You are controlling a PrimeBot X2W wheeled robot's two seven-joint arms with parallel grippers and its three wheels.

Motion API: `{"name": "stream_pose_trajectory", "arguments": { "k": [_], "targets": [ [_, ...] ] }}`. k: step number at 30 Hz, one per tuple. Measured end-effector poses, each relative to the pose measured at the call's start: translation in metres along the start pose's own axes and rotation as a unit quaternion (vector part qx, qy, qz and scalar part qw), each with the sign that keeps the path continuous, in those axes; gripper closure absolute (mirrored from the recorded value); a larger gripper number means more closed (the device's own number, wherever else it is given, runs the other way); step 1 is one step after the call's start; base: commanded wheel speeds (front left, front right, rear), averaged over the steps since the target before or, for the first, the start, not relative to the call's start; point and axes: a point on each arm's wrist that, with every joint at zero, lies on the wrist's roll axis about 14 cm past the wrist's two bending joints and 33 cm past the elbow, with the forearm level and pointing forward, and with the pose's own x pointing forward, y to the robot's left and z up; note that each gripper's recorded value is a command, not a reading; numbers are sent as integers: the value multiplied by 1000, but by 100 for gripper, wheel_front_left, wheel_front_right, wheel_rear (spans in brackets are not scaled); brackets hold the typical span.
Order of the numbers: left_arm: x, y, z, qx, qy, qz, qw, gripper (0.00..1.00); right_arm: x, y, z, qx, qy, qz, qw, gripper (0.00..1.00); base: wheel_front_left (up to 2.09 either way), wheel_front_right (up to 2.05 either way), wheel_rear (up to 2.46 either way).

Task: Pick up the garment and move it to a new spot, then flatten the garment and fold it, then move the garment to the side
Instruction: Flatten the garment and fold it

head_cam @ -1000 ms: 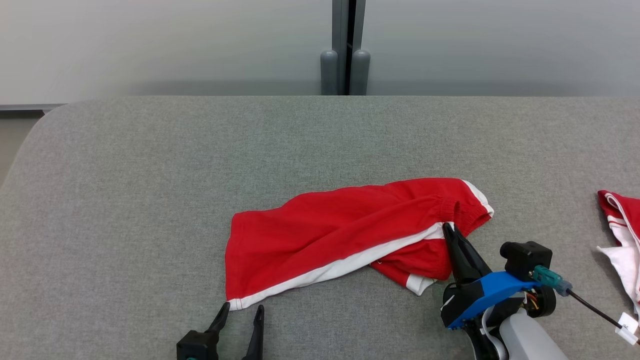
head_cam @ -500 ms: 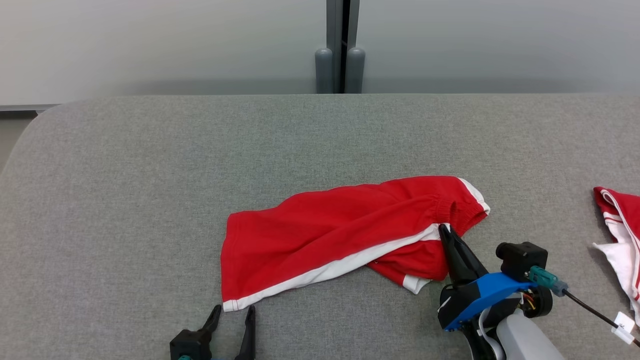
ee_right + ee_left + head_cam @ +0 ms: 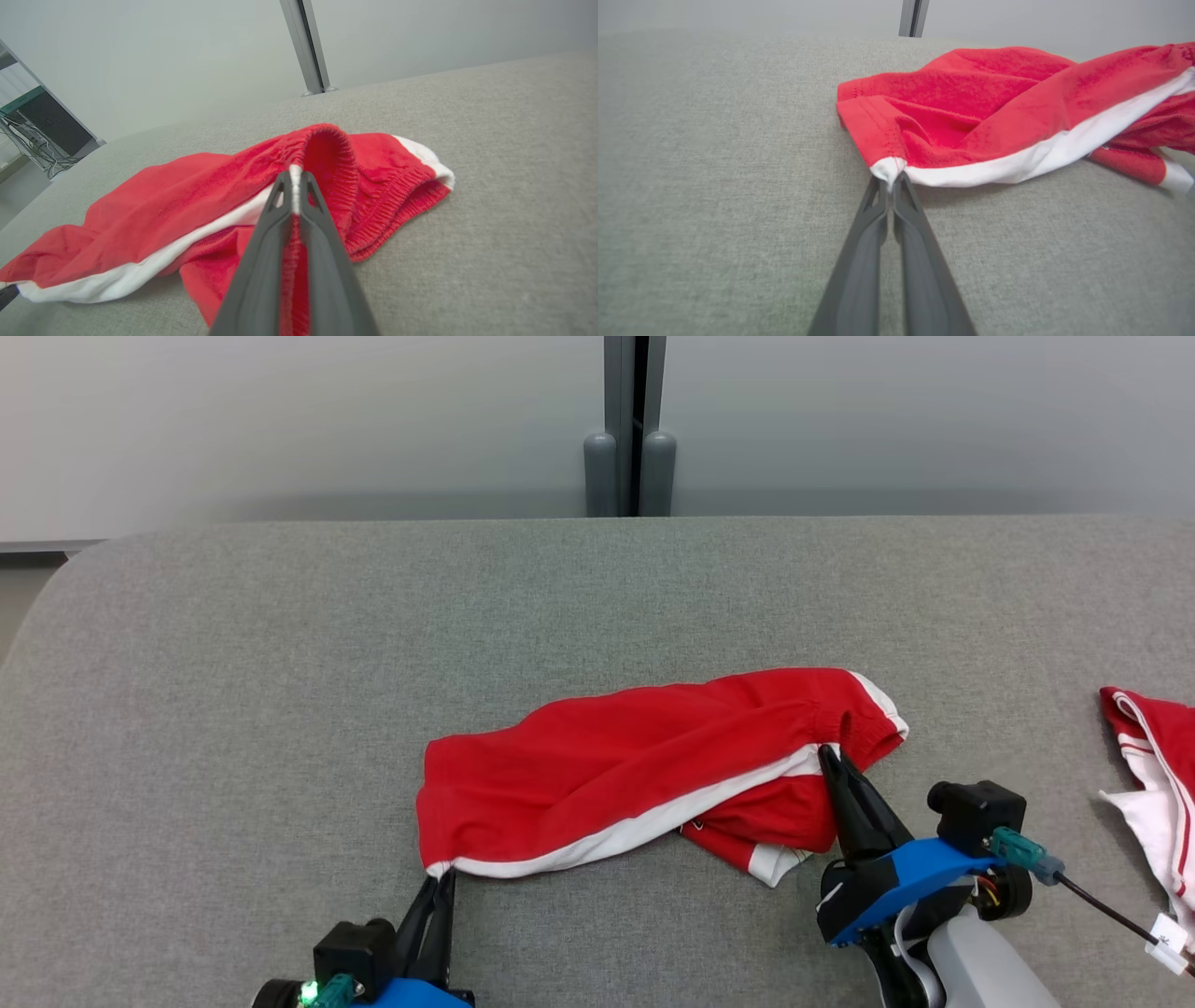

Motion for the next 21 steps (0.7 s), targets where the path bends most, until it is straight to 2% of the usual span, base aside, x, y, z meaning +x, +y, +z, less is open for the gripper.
{"name": "stream_pose_trajectory", "arguments": {
  "k": [1, 4, 7, 8, 9, 10, 11, 12, 16, 17, 18, 20, 21],
  "targets": [
    [0, 0, 0, 0, 0, 0, 1000, 100, 0, 0, 0, 0, 0, 0, 1000, 100, 0, 0, 0],
    [3, -1, 47, 10, -74, -3, 997, 100, -1, 9, 25, -3, -38, 12, 999, 100, 0, 0, 0],
    [4, -2, 96, 25, -146, -8, 989, 100, -4, 16, 52, -11, -77, 22, 997, 100, 0, 0, 0],
    [4, -2, 96, 25, -146, -8, 989, 100, -4, 16, 52, -11, -77, 22, 997, 100, 0, 0, 0],
    [2, -4, 130, 37, -194, -16, 980, 100, -8, 19, 73, -20, -107, 26, 994, 100, 0, 0, 0],
    [2, -4, 130, 37, -194, -16, 980, 100, -8, 19, 73, -20, -107, 26, 994, 100, 0, 0, 0],
    [-3, -2, 165, 46, -244, -17, 968, 100, -13, 24, 96, -26, -142, 31, 989, 100, 0, 0, 0],
    [-6, -3, 181, 54, -267, -21, 962, 100, -16, 26, 110, -29, -162, 34, 986, 100, 0, 0, 0],
    [-13, -14, 237, 77, -341, -41, 936, 100, -30, 33, 166, -48, -238, 47, 969, 100, 0, 0, 0],
    [-13, -14, 237, 77, -341, -41, 936, 100, -30, 33, 166, -48, -238, 47, 969, 100, 0, 0, 0],
    [-15, -19, 268, 93, -379, -49, 919, 100, -34, 34, 193, -64, -270, 56, 959, 100, 0, 0, 0],
    [-13, -22, 295, 113, -407, -55, 905, 100, -33, 36, 218, -77, -292, 65, 951, 100, 0, 0, 0],
    [-13, -22, 295, 113, -407, -55, 905, 100, -33, 36, 218, -77, -292, 65, 951, 100, 0, 0, 0]
  ]
}}
